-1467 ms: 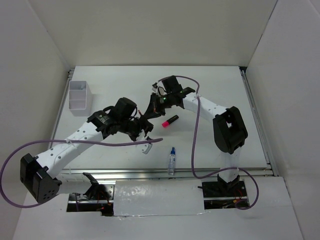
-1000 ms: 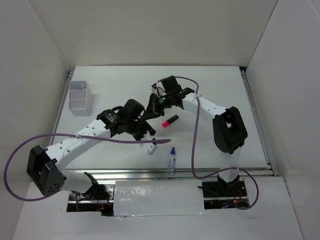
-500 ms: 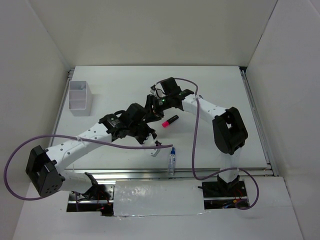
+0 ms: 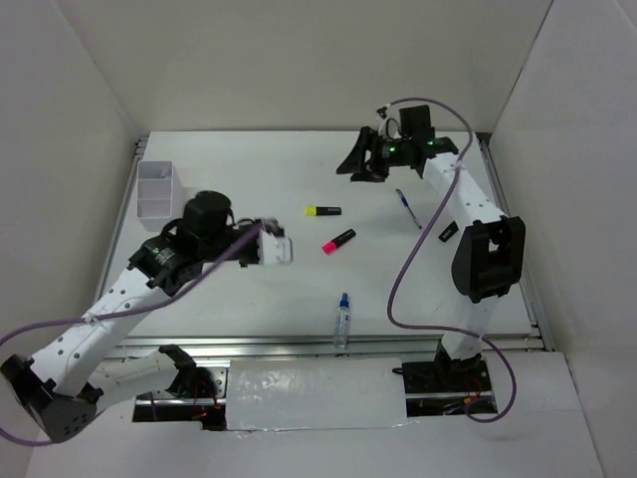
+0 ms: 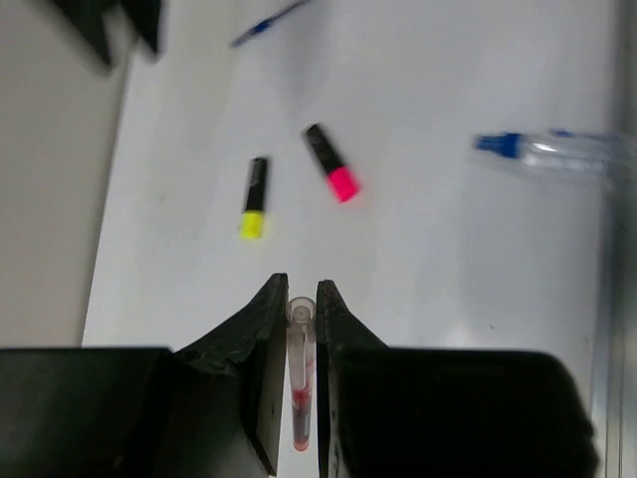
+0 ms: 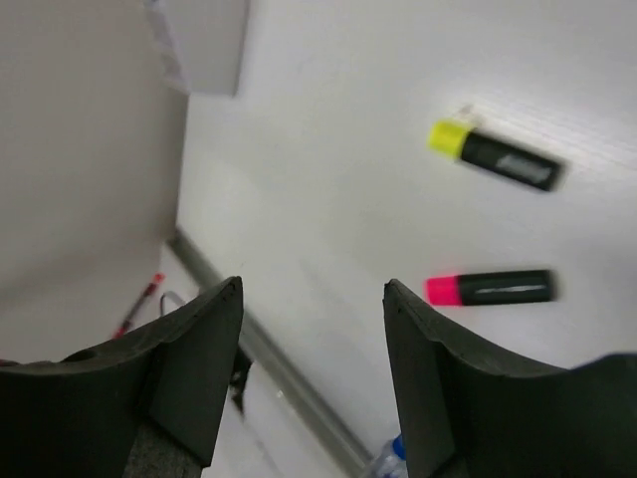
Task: Sort the stationery into containers
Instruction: Pass the stationery from the right arm to the left, then place the stationery into the container
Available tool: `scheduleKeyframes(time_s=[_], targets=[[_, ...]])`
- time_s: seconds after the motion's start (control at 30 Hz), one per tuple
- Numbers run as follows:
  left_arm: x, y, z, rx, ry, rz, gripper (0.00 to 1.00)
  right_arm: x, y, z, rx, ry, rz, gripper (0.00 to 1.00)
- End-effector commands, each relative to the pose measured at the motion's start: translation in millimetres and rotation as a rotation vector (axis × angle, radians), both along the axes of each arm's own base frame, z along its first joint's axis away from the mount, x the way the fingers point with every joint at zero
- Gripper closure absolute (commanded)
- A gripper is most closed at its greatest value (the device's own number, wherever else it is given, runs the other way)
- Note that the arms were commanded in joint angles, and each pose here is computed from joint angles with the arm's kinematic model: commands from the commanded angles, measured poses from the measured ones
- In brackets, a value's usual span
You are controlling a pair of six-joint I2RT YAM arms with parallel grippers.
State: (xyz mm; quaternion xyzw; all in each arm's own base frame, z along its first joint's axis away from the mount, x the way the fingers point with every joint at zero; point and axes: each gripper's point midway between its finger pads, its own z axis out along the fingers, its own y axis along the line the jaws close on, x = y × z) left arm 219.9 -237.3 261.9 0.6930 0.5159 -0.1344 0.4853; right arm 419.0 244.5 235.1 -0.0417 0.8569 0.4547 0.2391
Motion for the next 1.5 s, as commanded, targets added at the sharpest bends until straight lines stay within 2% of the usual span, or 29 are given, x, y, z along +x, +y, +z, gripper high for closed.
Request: scheduleKeyframes(time_s=[0.0,0.07,0.1,0.17,0.2,0.27,0.3,0.33,0.4,0.5,0.63,1.0,1.27,1.47], targets=[[46.0,26.2,66.2,-0.399,0.130,0.280,1.00,21.6,-47.4,2.9,-0.150,-0.083,-0.046,0.35],[68.3,49.9,79.9,-0.517,0.139,0.371,1.00,28.9,-61.9,-1.9,-0.205,-0.089,-0.073,0.36],[93.3,82.9,102.7,-0.633,0.094,0.476,1.00,31.8,-69.1,-3.8,-0.226,-0.102,-0.079,0.36],[116.1,115.6,110.4,-0.729,0.073,0.564,1.00,35.8,-83.5,-6.5,-0.251,-0.122,-0.111,0.37],[137.2,152.7,121.8,-0.830,0.057,0.662,1.00,37.5,-90.2,-9.4,-0.277,-0.144,-0.128,0.37],[156.7,205.6,128.9,-0.913,0.016,0.763,1.00,39.3,-99.0,-11.3,-0.301,-0.157,-0.147,0.37],[172.6,222.8,121.0,-0.971,0.067,0.807,1.00,39.0,-102.8,-14.7,-0.318,-0.159,-0.149,0.37],[180.1,252.8,141.9,-1.013,-0.028,0.837,1.00,38.4,-105.0,-15.5,-0.322,-0.156,-0.148,0.37],[198.9,275.5,153.7,-1.054,-0.069,0.822,1.00,36.5,-107.4,-20.8,-0.327,-0.139,-0.145,0.37],[223.6,304.9,150.4,-1.043,-0.138,0.878,1.00,35.6,-109.2,-28.3,-0.329,-0.121,-0.143,0.38],[240.1,323.6,156.8,-1.020,-0.313,0.883,1.00,37.1,-109.9,-33.5,-0.340,-0.114,-0.143,0.38],[289.5,369.7,109.5,-0.921,-0.378,1.011,1.00,46.2,-126.6,-45.5,-0.414,-0.120,-0.160,0.38],[311.0,383.6,74.4,-0.864,-0.343,1.051,1.00,53.9,-140.4,-54.6,-0.439,-0.105,-0.181,0.38],[319.5,390.2,49.6,-0.821,-0.333,1.087,0.93,58.7,-152.6,-66.1,-0.524,-0.107,-0.191,0.38]])
